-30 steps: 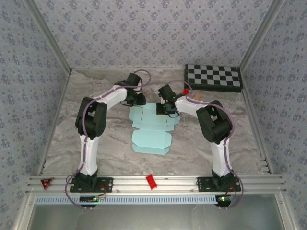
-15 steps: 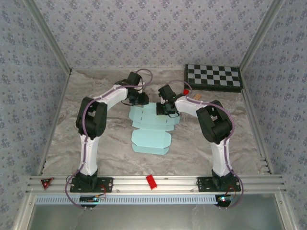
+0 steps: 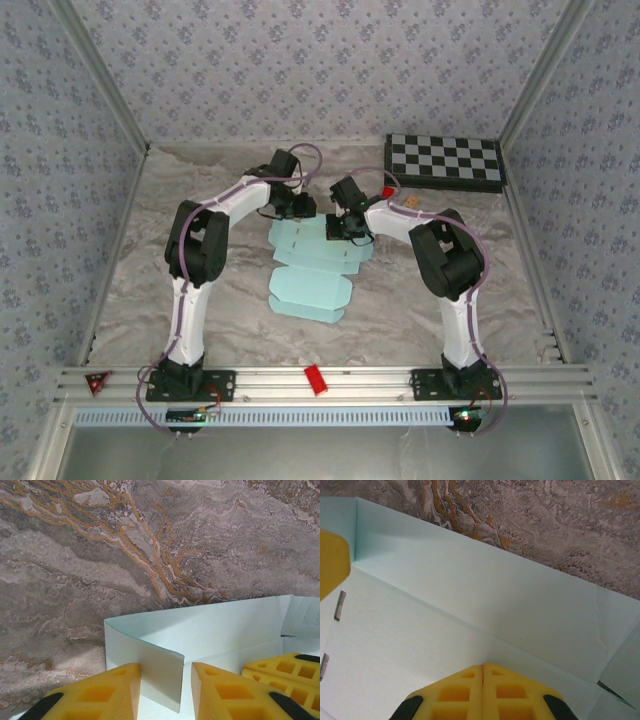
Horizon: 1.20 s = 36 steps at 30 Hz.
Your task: Fold the paper box
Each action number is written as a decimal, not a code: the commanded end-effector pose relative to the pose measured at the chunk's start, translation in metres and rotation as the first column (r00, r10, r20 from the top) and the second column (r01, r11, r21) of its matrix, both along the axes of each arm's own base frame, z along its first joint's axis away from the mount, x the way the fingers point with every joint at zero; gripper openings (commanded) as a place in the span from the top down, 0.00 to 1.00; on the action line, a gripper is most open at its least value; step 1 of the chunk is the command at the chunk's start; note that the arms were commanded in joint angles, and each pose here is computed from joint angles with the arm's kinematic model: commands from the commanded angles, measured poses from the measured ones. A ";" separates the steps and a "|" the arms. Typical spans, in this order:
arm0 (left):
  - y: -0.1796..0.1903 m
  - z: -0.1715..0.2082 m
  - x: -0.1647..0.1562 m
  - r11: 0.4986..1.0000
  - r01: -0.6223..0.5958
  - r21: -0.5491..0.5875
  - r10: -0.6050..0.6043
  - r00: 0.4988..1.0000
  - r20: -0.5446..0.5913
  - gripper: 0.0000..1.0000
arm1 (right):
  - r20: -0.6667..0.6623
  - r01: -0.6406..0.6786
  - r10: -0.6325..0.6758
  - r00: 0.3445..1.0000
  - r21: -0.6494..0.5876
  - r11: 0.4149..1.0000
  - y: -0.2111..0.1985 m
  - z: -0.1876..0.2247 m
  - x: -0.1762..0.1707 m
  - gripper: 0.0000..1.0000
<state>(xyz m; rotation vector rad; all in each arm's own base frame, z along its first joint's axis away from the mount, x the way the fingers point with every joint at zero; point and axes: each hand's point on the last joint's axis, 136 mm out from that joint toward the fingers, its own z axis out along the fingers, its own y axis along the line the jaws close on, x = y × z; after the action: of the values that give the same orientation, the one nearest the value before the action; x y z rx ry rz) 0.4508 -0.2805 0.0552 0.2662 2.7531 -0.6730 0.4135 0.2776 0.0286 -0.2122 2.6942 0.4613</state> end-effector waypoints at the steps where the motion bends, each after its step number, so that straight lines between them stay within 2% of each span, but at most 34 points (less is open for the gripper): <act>1: -0.003 0.013 -0.002 1.000 0.013 0.004 -0.013 1.000 0.007 0.67 | -0.047 0.001 -0.004 0.999 -0.046 0.999 -0.009 -0.014 -0.013 1.00; 5: 0.011 0.031 -0.001 0.999 -0.034 0.041 0.031 0.998 0.062 0.66 | -0.029 0.000 -0.001 1.000 -0.044 0.999 -0.011 -0.007 -0.013 1.00; 11: 0.042 0.064 -0.015 0.988 -0.126 0.094 0.108 0.979 0.171 0.57 | -0.020 0.003 -0.004 1.000 -0.053 0.999 -0.016 -0.004 -0.012 1.00; 18: 0.088 0.079 -0.057 0.958 -0.229 0.170 0.190 0.957 0.221 0.48 | -0.019 0.010 -0.011 1.000 -0.061 0.998 -0.019 -0.005 -0.014 1.00; 23: 0.110 0.068 -0.090 0.940 -0.285 0.186 0.251 0.949 0.189 0.42 | -0.017 0.015 -0.016 1.000 -0.061 0.998 -0.020 -0.006 -0.015 1.00; 28: 0.105 0.043 -0.115 0.953 -0.269 0.136 0.258 0.961 0.099 0.41 | -0.022 0.017 -0.019 1.000 -0.058 0.998 -0.019 -0.008 -0.015 1.00; 36: 0.091 0.013 -0.123 0.964 -0.254 0.073 0.254 0.967 0.011 0.43 | -0.019 0.025 -0.026 0.999 -0.058 0.998 -0.019 -0.008 -0.015 1.00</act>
<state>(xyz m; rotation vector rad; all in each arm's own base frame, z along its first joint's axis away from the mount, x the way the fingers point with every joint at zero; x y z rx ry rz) 0.3222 -0.1746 0.0673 -0.0601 2.7729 -0.4003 0.4092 0.2713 0.0284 -0.2052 2.6803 0.4436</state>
